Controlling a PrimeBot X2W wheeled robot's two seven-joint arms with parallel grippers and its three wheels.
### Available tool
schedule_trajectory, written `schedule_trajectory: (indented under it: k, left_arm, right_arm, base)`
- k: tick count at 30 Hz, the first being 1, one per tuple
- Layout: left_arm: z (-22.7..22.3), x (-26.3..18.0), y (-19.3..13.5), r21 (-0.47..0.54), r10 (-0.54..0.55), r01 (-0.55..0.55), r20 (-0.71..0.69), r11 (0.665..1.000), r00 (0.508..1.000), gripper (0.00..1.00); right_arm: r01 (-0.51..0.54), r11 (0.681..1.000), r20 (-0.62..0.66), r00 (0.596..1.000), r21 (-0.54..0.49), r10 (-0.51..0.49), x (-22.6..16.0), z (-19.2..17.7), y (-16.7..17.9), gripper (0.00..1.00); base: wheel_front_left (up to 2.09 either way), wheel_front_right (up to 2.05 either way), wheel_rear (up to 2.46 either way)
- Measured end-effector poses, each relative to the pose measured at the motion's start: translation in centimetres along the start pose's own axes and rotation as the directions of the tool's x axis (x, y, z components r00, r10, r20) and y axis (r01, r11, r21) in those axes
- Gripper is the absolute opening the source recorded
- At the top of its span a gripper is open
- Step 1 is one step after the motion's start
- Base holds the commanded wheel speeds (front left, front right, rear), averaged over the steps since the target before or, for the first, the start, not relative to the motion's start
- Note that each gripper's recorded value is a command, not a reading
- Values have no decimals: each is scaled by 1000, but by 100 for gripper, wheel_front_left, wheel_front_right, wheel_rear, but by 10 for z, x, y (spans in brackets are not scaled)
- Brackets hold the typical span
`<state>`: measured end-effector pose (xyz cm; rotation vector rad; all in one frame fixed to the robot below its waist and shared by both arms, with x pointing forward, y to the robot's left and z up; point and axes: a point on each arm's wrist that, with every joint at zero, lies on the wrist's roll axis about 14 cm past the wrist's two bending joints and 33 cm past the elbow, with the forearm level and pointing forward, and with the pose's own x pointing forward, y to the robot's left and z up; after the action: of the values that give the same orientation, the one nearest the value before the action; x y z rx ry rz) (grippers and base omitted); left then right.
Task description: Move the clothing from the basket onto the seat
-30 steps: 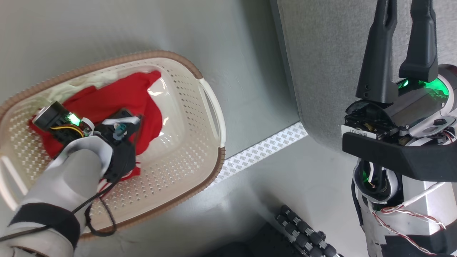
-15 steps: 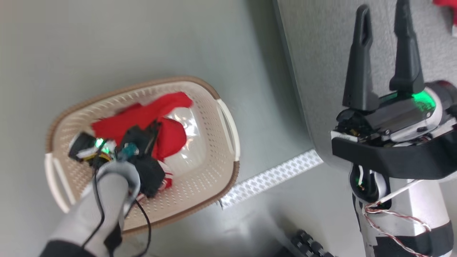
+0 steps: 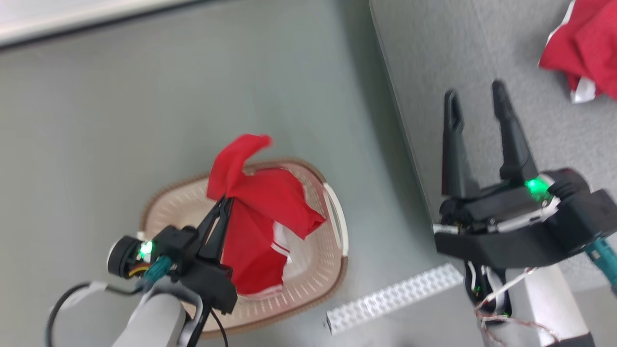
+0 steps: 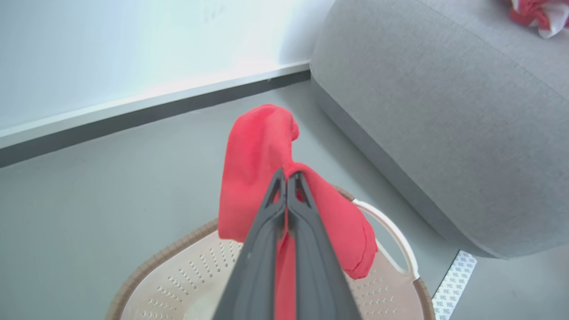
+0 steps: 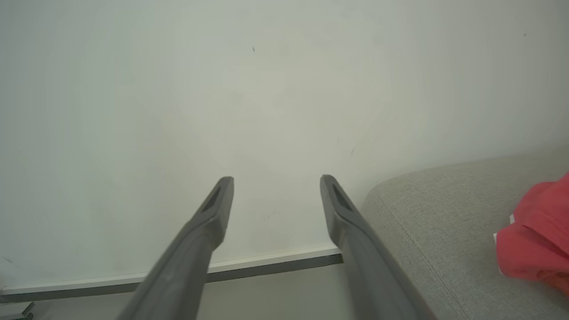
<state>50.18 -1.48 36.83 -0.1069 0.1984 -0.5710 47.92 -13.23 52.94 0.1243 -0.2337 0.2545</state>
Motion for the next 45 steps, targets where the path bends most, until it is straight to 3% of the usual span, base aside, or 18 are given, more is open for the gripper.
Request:
schedule_trajectory:
  k: [7, 11, 17, 30, 45]
  left_arm:
    - [82, -34, 4, -38, 67, -61, 191, 997, 979, 0]
    - [114, -55, -2, -16, 59, -57, 262, 998, 963, 0]
    - [169, -81, -8, 42, 52, -73, 382, 996, 923, 0]
    - [259, -127, -60, 146, -52, -38, 567, 989, 822, 0]
    - [313, -128, -141, 262, -272, 129, 639, 957, 720, 0]
  right_arm:
    - [-42, 999, 8, 999, 13, 42, -20, 21, 23, 100]
    - [-57, 998, -50, 997, 25, 58, -40, 13, 32, 100]
    - [-85, 996, -39, 996, 41, 86, -61, 28, 50, 100]
    - [-158, 986, 0, 987, 51, 159, -102, 55, 83, 100]
    - [-295, 955, -5, 956, 28, 295, -106, 58, 120, 100]
  base:
    - [0, 0, 0]
    - [0, 0, 0]
    - [0, 0, 0]
    - [0, 0, 0]
    - [0, 0, 0]
